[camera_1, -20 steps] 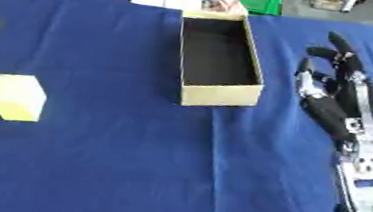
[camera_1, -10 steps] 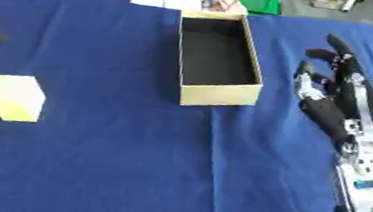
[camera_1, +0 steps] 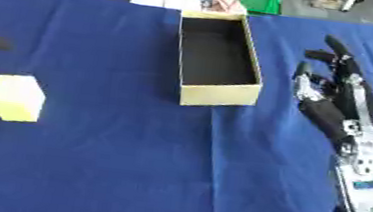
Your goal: Pick up objects on the table and place them in the box.
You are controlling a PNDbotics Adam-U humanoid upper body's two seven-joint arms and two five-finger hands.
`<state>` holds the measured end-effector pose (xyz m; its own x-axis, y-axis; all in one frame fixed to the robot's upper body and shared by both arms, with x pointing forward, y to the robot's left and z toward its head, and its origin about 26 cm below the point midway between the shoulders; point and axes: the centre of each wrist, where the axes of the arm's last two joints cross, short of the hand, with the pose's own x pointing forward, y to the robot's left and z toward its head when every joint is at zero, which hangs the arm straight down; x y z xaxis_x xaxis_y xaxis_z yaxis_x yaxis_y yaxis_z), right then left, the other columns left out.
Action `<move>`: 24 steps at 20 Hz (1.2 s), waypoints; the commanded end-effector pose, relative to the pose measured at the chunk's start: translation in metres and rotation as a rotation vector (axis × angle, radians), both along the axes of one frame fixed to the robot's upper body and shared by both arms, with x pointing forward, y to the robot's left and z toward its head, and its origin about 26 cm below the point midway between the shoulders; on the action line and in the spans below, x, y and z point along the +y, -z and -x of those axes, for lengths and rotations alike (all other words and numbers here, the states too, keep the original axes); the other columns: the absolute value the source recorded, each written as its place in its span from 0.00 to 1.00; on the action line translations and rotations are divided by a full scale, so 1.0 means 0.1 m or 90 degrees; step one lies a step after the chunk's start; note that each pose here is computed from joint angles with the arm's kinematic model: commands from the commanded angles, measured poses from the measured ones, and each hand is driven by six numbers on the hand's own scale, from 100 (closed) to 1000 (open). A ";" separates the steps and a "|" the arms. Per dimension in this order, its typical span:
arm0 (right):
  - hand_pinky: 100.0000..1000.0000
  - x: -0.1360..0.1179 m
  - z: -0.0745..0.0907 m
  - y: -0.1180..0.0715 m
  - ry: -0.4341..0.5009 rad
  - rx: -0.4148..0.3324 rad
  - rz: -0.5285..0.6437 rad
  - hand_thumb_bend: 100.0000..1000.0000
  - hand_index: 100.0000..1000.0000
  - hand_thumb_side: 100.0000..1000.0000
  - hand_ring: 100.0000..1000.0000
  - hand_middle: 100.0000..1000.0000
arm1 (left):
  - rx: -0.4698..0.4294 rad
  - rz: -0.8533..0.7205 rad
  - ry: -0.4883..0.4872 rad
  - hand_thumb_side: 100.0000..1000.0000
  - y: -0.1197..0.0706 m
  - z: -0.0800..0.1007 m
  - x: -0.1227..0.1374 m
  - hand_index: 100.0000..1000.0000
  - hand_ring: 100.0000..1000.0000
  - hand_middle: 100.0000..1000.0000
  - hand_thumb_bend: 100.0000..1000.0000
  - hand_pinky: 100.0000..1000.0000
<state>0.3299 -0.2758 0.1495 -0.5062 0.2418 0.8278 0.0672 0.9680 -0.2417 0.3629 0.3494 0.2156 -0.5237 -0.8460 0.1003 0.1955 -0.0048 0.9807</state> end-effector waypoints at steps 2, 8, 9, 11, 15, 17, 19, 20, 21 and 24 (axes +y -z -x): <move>0.75 -0.04 0.00 -0.08 0.003 -0.014 0.018 0.00 0.96 0.17 1.00 0.71 | -0.017 -0.012 -0.001 0.15 -0.12 0.00 0.02 0.98 1.00 0.92 0.38 0.84; 0.75 -0.02 0.00 -0.06 -0.002 -0.010 0.019 0.00 0.96 0.17 1.00 0.71 | 0.053 -0.037 -0.018 0.19 0.01 -0.21 -0.10 0.98 1.00 0.91 0.37 0.82; 0.75 -0.02 0.00 -0.06 -0.002 -0.009 0.019 0.00 0.96 0.17 1.00 0.71 | 0.062 -0.039 -0.019 0.19 0.03 -0.25 -0.10 0.98 1.00 0.92 0.36 0.82; 0.75 -0.03 0.00 -0.06 -0.001 -0.009 0.019 0.00 0.96 0.17 1.00 0.71 | 0.071 -0.046 -0.014 0.19 0.07 -0.31 -0.08 0.98 1.00 0.92 0.35 0.82; 0.75 -0.03 0.00 -0.06 -0.001 -0.008 0.019 0.00 0.96 0.17 1.00 0.71 | 0.078 -0.059 -0.008 0.19 0.12 -0.37 -0.05 0.98 1.00 0.92 0.35 0.82; 0.75 -0.03 0.01 -0.06 -0.001 -0.008 0.019 0.00 0.96 0.17 1.00 0.71 | 0.079 -0.062 -0.007 0.19 0.14 -0.38 -0.04 0.98 1.00 0.92 0.35 0.82; 0.75 -0.03 0.01 -0.06 -0.001 -0.008 0.019 0.00 0.96 0.17 1.00 0.71 | 0.078 -0.063 -0.007 0.19 0.14 -0.38 -0.04 0.98 1.00 0.92 0.35 0.82; 0.75 -0.03 0.01 -0.06 -0.001 -0.008 0.019 0.00 0.96 0.17 1.00 0.71 | 0.078 -0.064 -0.007 0.19 0.14 -0.38 -0.04 0.98 1.00 0.92 0.35 0.82; 0.75 -0.03 0.01 -0.06 -0.001 -0.008 0.019 0.00 0.96 0.17 1.00 0.71 | 0.080 -0.066 -0.007 0.20 0.15 -0.38 -0.03 0.97 1.00 0.90 0.36 0.82; 0.75 -0.03 0.01 -0.05 0.001 -0.007 0.018 0.00 0.96 0.17 1.00 0.72 | 0.093 -0.080 -0.010 0.19 0.18 -0.40 -0.02 0.97 1.00 0.90 0.36 0.82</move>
